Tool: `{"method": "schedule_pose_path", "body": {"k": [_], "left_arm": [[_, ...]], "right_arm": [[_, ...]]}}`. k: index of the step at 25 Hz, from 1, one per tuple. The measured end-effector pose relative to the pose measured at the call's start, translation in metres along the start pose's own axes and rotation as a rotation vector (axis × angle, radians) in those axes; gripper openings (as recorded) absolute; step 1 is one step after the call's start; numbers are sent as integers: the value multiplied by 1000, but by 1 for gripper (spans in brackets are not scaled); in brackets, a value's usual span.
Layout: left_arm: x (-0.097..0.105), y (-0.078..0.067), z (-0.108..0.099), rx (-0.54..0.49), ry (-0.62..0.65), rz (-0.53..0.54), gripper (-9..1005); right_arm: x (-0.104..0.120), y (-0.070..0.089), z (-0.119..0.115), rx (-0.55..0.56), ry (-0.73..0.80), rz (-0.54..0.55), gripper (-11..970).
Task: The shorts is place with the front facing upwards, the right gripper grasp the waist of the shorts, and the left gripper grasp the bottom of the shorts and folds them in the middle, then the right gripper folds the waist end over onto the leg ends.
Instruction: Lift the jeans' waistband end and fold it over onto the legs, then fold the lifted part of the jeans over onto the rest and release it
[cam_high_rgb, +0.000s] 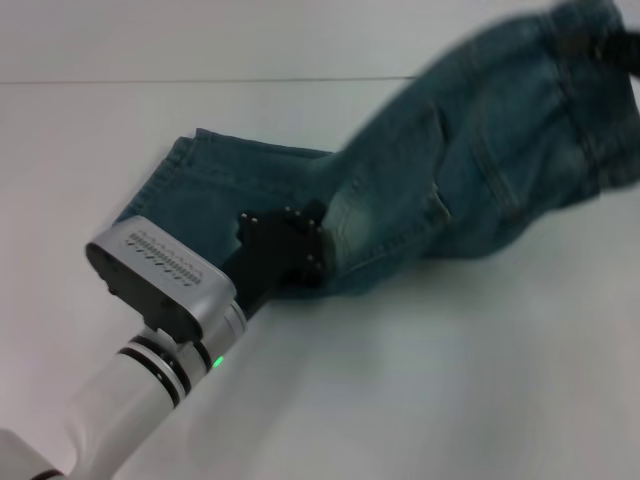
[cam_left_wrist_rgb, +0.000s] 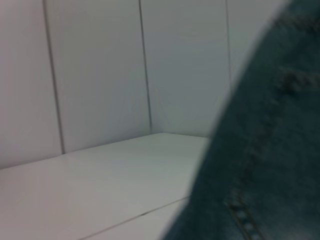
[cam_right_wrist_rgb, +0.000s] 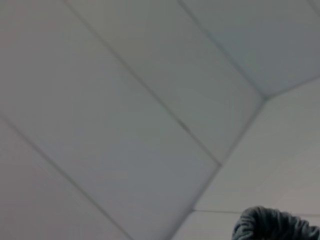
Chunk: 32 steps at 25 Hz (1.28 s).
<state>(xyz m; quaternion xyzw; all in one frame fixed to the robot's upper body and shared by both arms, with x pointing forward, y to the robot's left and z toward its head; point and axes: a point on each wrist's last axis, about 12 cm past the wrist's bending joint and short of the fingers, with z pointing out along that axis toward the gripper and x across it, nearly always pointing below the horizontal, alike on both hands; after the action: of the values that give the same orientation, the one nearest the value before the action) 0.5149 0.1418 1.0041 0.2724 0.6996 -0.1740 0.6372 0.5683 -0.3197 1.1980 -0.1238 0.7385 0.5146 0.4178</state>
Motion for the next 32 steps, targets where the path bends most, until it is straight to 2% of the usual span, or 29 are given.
{"method": "schedule_pose_path", "body": {"k": [1, 4, 9, 13, 15, 18, 20, 23, 26, 32], "left_arm": [[0, -3, 0, 11, 3, 0, -5], [0, -11, -1, 30, 5, -4, -1], [0, -23, -3, 62, 3, -21, 0], [0, -28, -5, 71, -8, -36, 0], [0, -28, -6, 60, -8, -46, 1], [2, -26, -8, 43, -3, -50, 1], [4, -24, -10, 33, 0, -52, 1], [6, -19, -13, 3, 4, -57, 1], [11, -16, -18, -17, 17, -54, 1], [21, -15, -38, -47, 8, -72, 1]], "right_arm": [[-8, 5, 9, -24, 9, -15, 106], [-33, 19, 49, -53, 74, -74, 105], [-58, 43, 129, -19, 193, -195, 104], [-54, 65, 187, 9, 308, -311, 103], [-42, 71, 213, 4, 379, -335, 113], [-19, 73, 243, 0, 483, -332, 128], [-5, 69, 254, 25, 536, -333, 137], [2, 63, 256, 62, 549, -337, 152], [-1, 56, 246, 65, 508, -310, 167], [-4, 47, 212, 23, 401, -277, 355]]}}
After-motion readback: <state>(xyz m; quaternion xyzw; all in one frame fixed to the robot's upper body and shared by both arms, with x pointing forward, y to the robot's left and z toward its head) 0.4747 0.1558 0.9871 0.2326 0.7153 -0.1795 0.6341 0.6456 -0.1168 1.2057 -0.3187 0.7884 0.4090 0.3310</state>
